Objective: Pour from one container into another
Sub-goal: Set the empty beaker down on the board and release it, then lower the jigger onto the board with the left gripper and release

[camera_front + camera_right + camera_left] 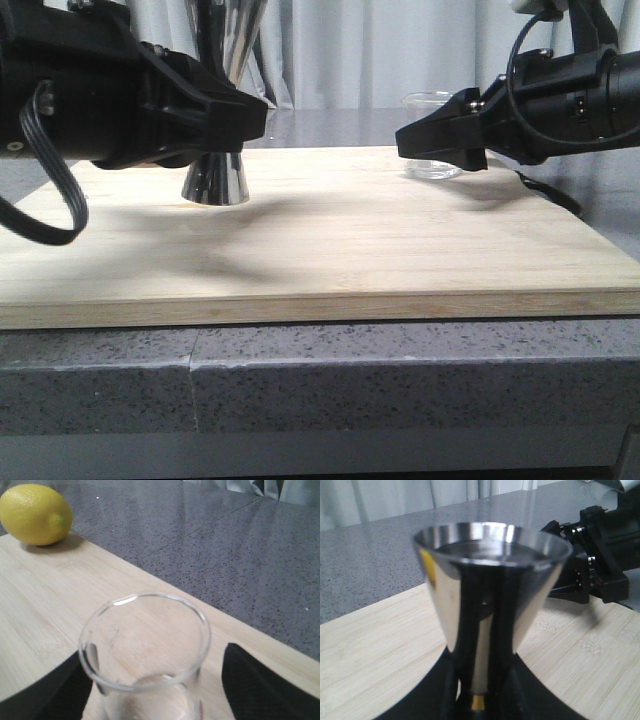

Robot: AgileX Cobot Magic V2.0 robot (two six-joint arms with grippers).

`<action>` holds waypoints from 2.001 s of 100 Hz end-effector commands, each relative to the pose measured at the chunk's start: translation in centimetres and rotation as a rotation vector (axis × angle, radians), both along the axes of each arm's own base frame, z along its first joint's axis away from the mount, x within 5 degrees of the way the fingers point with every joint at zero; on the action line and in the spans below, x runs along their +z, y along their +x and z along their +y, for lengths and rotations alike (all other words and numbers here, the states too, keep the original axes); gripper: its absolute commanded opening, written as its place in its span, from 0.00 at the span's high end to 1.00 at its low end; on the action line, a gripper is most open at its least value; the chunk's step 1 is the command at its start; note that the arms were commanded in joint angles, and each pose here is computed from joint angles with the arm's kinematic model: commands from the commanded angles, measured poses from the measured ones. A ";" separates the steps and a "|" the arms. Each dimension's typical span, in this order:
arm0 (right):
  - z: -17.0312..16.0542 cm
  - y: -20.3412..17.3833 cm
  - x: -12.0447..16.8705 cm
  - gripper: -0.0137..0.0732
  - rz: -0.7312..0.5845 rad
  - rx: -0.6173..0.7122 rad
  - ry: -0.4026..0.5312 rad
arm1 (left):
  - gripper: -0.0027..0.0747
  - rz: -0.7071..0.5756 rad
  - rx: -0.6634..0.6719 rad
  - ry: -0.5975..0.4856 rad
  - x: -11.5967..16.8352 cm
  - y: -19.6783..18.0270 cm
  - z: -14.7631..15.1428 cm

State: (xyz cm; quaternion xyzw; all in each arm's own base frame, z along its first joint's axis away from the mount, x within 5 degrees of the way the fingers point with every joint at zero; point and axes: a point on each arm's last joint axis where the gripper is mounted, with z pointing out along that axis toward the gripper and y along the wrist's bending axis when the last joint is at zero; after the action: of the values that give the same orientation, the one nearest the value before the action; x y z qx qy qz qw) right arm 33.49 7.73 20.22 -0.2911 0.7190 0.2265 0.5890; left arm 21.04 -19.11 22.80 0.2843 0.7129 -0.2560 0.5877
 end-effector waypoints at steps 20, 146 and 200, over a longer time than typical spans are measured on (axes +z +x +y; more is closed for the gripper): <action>0.1 0.0 2.9 0.19 -0.105 -0.004 0.071 | 0.99 -0.103 -0.014 -0.122 2.7 -0.1 -0.3; -0.4 -14.3 21.6 0.19 -0.703 0.065 0.192 | 0.99 -0.147 0.063 -0.240 3.2 1.3 0.9; -0.5 -14.5 21.7 0.19 -0.704 0.056 0.180 | 0.99 -0.144 0.089 -0.270 2.1 1.6 3.2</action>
State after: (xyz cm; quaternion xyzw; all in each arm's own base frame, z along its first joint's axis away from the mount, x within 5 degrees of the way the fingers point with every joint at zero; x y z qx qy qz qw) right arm 19.77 7.32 40.51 -0.3284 0.4693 0.1783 0.8001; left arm 22.90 -16.08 22.91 0.2056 0.6924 -0.2741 0.6350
